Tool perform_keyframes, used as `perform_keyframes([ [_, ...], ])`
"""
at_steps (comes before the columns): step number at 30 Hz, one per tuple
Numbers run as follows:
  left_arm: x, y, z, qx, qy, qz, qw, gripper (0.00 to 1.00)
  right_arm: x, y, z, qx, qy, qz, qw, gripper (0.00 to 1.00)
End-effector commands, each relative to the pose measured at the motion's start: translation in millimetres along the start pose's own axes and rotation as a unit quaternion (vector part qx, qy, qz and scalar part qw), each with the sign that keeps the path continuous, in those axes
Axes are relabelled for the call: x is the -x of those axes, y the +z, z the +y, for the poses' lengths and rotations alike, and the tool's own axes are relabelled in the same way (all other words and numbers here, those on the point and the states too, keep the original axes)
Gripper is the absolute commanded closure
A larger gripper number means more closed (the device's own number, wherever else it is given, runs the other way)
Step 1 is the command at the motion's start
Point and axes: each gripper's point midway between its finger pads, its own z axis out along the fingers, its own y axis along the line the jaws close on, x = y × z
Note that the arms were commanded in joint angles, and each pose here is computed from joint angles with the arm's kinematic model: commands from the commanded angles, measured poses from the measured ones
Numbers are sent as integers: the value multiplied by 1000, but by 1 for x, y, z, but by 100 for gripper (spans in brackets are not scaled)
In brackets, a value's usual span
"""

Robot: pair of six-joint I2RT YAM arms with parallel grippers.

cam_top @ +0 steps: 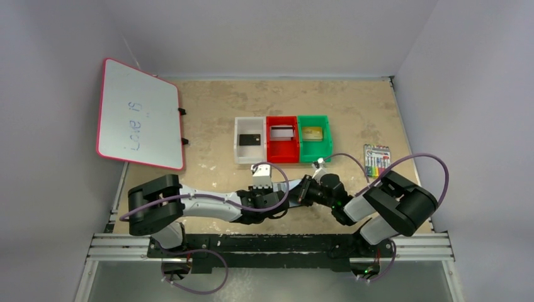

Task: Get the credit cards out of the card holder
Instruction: Remove the credit card from the card holder.

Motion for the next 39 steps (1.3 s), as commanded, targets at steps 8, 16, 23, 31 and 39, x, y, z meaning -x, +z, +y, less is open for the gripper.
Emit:
perform_keyframes([
  [8,-20,-4,-32,-86,-44,45,994,100,-6,4,37,58,-38,36,997,100],
  [16,-16,-4,-16,-54,-42,32,997,100,4,-10,33,19,-39,8,999,100],
  [23,-14,-4,-8,-36,-33,26,999,100,9,-20,17,-35,-23,-12,999,100],
  [31,-16,-2,-9,-36,-30,29,998,100,10,-27,11,-49,-2,-27,998,95],
  [39,-17,-2,-11,-38,-28,32,998,100,6,-20,11,-48,-10,-5,999,81],
])
